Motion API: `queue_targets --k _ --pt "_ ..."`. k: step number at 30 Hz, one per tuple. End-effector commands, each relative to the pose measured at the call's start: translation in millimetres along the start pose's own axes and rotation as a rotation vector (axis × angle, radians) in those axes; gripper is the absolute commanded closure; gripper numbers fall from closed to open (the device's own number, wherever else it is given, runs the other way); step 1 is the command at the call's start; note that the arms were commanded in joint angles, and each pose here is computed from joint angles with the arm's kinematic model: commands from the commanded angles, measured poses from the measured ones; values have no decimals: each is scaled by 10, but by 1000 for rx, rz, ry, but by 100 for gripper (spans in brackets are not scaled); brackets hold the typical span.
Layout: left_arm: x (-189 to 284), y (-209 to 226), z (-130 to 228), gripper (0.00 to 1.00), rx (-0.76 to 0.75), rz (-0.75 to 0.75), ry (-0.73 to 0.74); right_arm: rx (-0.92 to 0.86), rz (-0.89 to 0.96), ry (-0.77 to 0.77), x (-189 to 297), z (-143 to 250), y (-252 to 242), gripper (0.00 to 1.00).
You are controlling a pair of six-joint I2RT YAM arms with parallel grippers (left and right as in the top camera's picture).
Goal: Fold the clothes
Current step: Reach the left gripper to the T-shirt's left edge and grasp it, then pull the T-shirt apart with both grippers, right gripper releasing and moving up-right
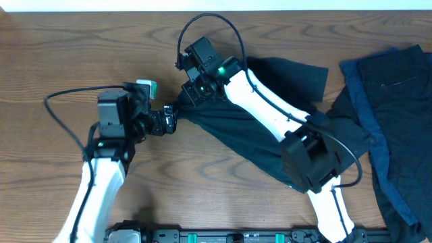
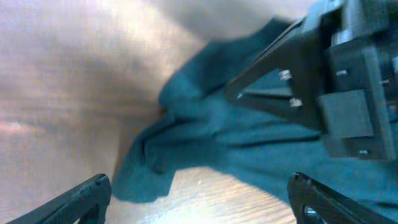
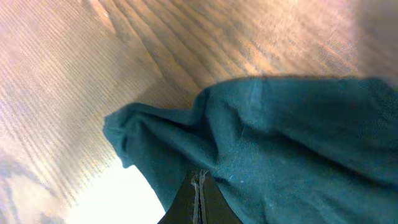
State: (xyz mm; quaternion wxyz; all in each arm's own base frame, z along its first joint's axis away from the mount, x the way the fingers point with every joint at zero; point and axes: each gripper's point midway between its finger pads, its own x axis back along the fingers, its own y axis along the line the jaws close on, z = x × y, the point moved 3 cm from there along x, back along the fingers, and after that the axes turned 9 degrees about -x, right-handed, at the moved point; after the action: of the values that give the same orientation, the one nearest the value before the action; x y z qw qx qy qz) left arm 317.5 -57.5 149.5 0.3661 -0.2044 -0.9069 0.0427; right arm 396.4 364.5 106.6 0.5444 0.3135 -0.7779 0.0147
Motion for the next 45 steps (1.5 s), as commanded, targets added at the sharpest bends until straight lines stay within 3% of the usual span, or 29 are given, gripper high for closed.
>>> queue_targets --k 1,7,17,23,35,40,42,45 --pt "-107 59 66 9 59 -11 46 6 6 70 -317 168 -73 99" --pt "-230 103 194 9 84 -8 102 -5 15 102 -577 272 -175 99" --pt "-315 131 298 9 102 -6 145 -27 62 3 -841 114 -332 99" --pt "-328 135 314 9 105 -5 152 -133 99 15 -1042 188 -622 99" --pt "-357 144 366 16 113 -4 173 -198 78 -197 -906 -321 -976 99" --pt "-440 170 463 26 129 -1 211 -146 50 -278 -888 -492 -855 99" --pt "-481 179 482 29 129 0 216 -118 53 -300 -878 -536 -832 96" --pt "-511 196 446 34 122 -1 197 -109 45 -332 -721 -659 -786 80"
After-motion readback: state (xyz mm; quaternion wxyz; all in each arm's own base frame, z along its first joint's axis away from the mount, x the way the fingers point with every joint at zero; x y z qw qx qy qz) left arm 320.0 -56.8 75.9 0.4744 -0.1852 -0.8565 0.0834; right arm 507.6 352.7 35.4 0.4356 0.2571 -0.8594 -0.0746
